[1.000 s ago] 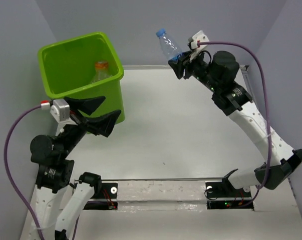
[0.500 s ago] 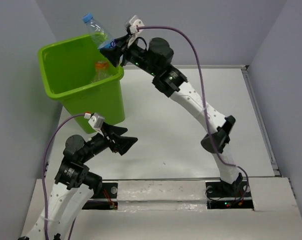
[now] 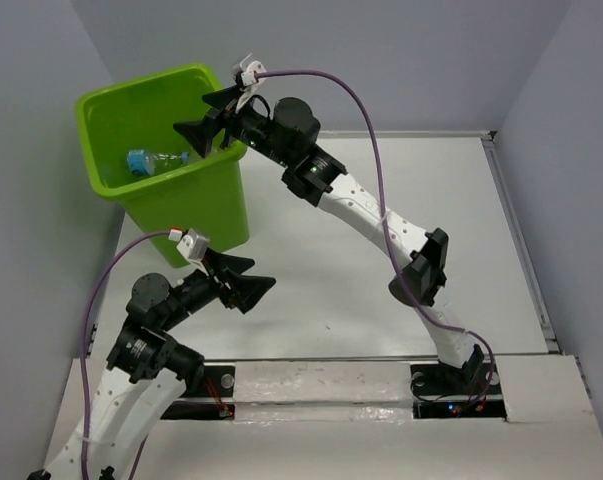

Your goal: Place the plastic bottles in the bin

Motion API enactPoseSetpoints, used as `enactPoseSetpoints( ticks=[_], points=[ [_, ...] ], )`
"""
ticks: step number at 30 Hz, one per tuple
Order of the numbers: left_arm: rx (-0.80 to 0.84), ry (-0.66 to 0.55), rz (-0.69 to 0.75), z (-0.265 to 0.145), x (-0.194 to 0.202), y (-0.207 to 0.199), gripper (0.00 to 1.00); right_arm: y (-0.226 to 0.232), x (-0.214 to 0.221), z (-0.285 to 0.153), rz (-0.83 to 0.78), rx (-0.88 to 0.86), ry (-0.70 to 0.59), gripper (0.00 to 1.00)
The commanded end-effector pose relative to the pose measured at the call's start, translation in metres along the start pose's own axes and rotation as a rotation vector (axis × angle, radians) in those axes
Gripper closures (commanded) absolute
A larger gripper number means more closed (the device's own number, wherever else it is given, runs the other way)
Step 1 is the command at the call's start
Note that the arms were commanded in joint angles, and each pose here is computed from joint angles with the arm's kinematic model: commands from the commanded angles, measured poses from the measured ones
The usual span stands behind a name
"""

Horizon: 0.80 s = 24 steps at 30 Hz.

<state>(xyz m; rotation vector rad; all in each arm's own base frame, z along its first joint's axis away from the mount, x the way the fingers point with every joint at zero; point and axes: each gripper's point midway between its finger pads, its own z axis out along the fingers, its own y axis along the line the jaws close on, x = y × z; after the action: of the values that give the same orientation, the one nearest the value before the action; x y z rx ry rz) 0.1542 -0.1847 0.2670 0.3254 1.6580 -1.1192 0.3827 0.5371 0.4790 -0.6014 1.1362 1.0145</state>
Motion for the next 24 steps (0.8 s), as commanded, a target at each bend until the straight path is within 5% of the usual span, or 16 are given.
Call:
enactPoseSetpoints(
  ticks=[1, 3, 6, 7, 8, 11, 12, 14, 16, 18, 20, 24],
  points=[
    [0.038, -0.047, 0.032, -0.005, -0.018, -0.015, 0.01, 0.035, -0.103, -0.026, -0.004, -0.087, -0.197, 0.00],
    [0.027, -0.051, 0.028, -0.005, -0.019, -0.013, 0.01, 0.043, -0.137, -0.045, -0.012, -0.091, -0.248, 0.00],
    [0.008, -0.049, 0.021, -0.004, -0.019, -0.010, 0.01, 0.035, -0.121, -0.068, -0.019, -0.039, -0.218, 0.00],
    [0.006, -0.046, 0.019, -0.003, -0.018, -0.009, 0.01, 0.043, -0.167, -0.095, -0.035, -0.033, -0.318, 0.00],
    [0.000, -0.041, 0.014, -0.002, -0.017, -0.008, 0.01, 0.032, -0.138, -0.105, -0.039, 0.016, -0.262, 0.00],
    [-0.006, -0.032, 0.011, 0.000, -0.016, -0.006, 0.01, 0.032, -0.175, -0.163, -0.077, 0.089, -0.326, 0.00],
    [-0.003, -0.031, 0.013, 0.000, -0.017, -0.007, 0.01, 0.014, -0.135, -0.179, -0.069, 0.176, -0.251, 0.00],
    [0.007, -0.043, 0.028, 0.000, -0.021, -0.009, 0.01, 0.014, -0.161, -0.233, -0.074, 0.237, -0.310, 0.00],
    [0.014, -0.058, 0.046, 0.000, -0.027, -0.012, 0.01, -0.003, -0.116, -0.274, -0.054, 0.342, -0.224, 0.00],
    [0.012, -0.077, 0.075, 0.000, -0.037, -0.015, 0.01, 0.002, -0.139, -0.333, -0.021, 0.384, -0.290, 0.00],
    [0.011, -0.102, 0.096, 0.000, -0.049, -0.019, 0.01, -0.010, -0.097, -0.373, 0.007, 0.466, -0.208, 0.00],
    [-0.035, -0.138, 0.121, 0.003, -0.064, -0.014, 0.01, -0.013, -0.079, -0.449, 0.113, 0.550, -0.242, 0.00]
  ],
)
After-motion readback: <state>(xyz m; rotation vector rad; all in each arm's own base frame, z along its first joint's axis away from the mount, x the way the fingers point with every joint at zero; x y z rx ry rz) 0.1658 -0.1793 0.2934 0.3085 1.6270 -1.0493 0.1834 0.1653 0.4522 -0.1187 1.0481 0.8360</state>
